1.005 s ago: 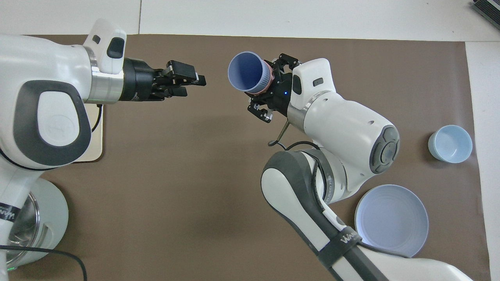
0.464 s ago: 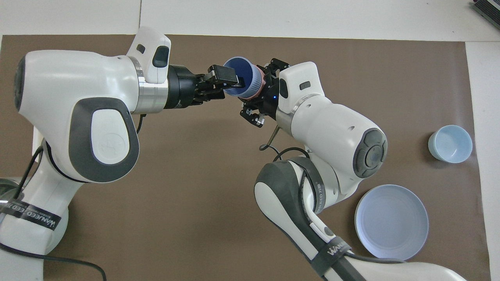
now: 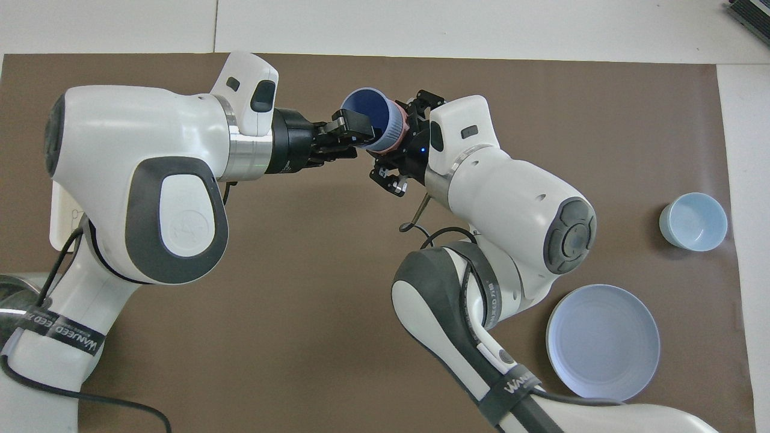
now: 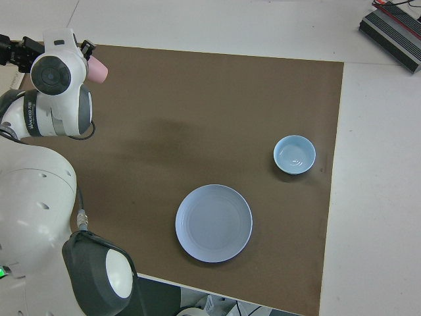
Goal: Place cup on tray
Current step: 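Grasp the cup's base with the left gripper beside the right gripper, then open the right gripper and carry the cup toward the cream tray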
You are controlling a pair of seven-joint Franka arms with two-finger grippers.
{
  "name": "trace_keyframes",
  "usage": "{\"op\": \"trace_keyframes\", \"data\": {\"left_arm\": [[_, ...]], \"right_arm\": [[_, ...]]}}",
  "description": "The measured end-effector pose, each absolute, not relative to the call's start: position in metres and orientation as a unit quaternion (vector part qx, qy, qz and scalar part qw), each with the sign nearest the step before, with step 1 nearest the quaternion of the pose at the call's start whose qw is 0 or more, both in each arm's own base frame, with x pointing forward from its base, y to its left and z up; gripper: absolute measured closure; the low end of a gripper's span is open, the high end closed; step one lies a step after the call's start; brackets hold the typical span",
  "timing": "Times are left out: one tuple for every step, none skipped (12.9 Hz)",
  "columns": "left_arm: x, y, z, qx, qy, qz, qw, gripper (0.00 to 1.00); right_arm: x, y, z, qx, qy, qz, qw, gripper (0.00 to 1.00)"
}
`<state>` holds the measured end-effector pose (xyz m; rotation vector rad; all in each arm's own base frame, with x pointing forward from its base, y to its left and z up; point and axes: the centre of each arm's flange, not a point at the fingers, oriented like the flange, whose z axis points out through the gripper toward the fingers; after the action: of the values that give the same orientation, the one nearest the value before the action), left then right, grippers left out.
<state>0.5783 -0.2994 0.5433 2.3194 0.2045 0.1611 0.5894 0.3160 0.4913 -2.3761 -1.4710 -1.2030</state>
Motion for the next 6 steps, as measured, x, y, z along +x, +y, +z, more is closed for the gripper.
{"op": "trace_keyframes", "data": {"left_arm": [[0.579, -0.299, 0.543, 0.914, 0.081, 0.064, 0.393, 0.8], [0.579, -0.298, 0.544, 0.914, 0.082, 0.065, 0.393, 0.81], [0.58, -0.297, 0.544, 0.913, 0.082, 0.065, 0.393, 0.82], [0.58, -0.296, 0.546, 0.913, 0.082, 0.066, 0.394, 0.83], [0.583, -0.293, 0.551, 0.912, 0.082, 0.068, 0.395, 0.87], [0.586, -0.285, 0.56, 0.911, 0.083, 0.07, 0.397, 0.93]], "right_arm": [[0.589, 0.316, 0.491, -0.78, -0.483, -0.395, 0.049, 0.17], [0.59, 0.316, 0.491, -0.78, -0.483, -0.395, 0.049, 0.17], [0.59, 0.316, 0.491, -0.78, -0.483, -0.395, 0.049, 0.17], [0.59, 0.315, 0.492, -0.78, -0.482, -0.395, 0.049, 0.17], [0.591, 0.313, 0.492, -0.781, -0.481, -0.396, 0.048, 0.17], [0.592, 0.31, 0.494, -0.782, -0.479, -0.397, 0.048, 0.17]]}}
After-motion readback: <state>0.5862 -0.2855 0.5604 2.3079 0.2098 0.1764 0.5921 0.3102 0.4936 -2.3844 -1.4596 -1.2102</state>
